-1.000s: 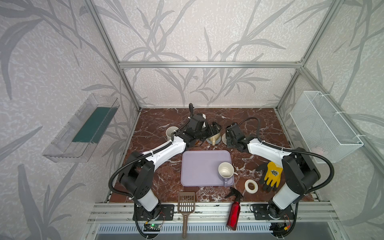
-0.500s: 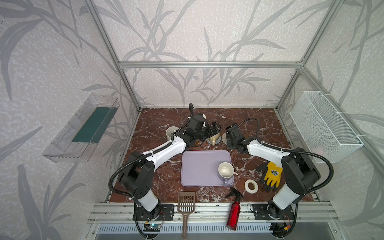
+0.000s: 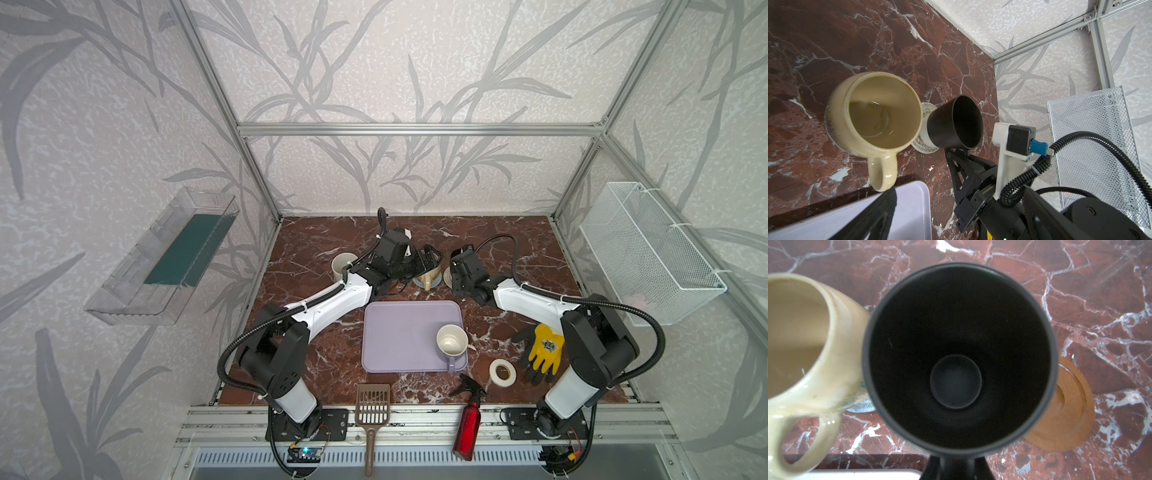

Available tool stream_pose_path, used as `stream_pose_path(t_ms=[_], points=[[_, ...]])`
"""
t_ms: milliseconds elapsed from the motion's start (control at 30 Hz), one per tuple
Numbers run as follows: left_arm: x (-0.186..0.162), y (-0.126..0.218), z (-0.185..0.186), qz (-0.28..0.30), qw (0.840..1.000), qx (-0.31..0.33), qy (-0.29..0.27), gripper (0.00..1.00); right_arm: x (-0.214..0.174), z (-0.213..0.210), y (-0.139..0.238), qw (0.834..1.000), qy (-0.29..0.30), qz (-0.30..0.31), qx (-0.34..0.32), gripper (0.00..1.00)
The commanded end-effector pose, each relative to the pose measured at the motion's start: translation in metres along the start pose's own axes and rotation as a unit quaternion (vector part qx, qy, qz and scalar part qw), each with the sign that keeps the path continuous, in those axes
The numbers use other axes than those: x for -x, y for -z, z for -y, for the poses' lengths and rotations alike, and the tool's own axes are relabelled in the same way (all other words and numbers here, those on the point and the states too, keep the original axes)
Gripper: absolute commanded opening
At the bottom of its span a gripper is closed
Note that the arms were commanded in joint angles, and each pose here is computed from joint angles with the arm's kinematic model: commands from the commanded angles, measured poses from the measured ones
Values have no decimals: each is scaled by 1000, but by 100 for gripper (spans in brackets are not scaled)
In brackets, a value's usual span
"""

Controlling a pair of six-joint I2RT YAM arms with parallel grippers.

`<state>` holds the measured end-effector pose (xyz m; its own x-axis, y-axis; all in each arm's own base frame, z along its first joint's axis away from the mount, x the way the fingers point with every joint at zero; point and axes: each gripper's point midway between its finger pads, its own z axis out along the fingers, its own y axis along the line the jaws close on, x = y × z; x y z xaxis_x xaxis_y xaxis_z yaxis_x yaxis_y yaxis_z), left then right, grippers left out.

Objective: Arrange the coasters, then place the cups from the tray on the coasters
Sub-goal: 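Lower the black mug onto the patterned coaster and open right gripper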

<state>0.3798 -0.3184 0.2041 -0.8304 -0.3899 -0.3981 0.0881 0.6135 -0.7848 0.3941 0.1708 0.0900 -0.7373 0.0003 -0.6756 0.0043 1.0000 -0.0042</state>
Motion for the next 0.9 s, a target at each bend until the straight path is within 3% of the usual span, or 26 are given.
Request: stream_pose_path(t_ms=[0,433,533,667,867], points=[[3,3,6,9,1000,-14,4,97,29,-7,3,999,-9,42,-1,0],[3,5,7,12,1000,-19,10,97,3,-4,1,1000,-10,15,9,0],[3,4,6,11,1000,-18,11,98,1,-7,2,1000,-3,2,15,12],[2,7,7,12,1000,-20,11,98,1,-7,7,1000,0,-5,19,39],[3,12,9,16,1000,-20,9,98,3,-6,16,1000,-4,-5,24,54]])
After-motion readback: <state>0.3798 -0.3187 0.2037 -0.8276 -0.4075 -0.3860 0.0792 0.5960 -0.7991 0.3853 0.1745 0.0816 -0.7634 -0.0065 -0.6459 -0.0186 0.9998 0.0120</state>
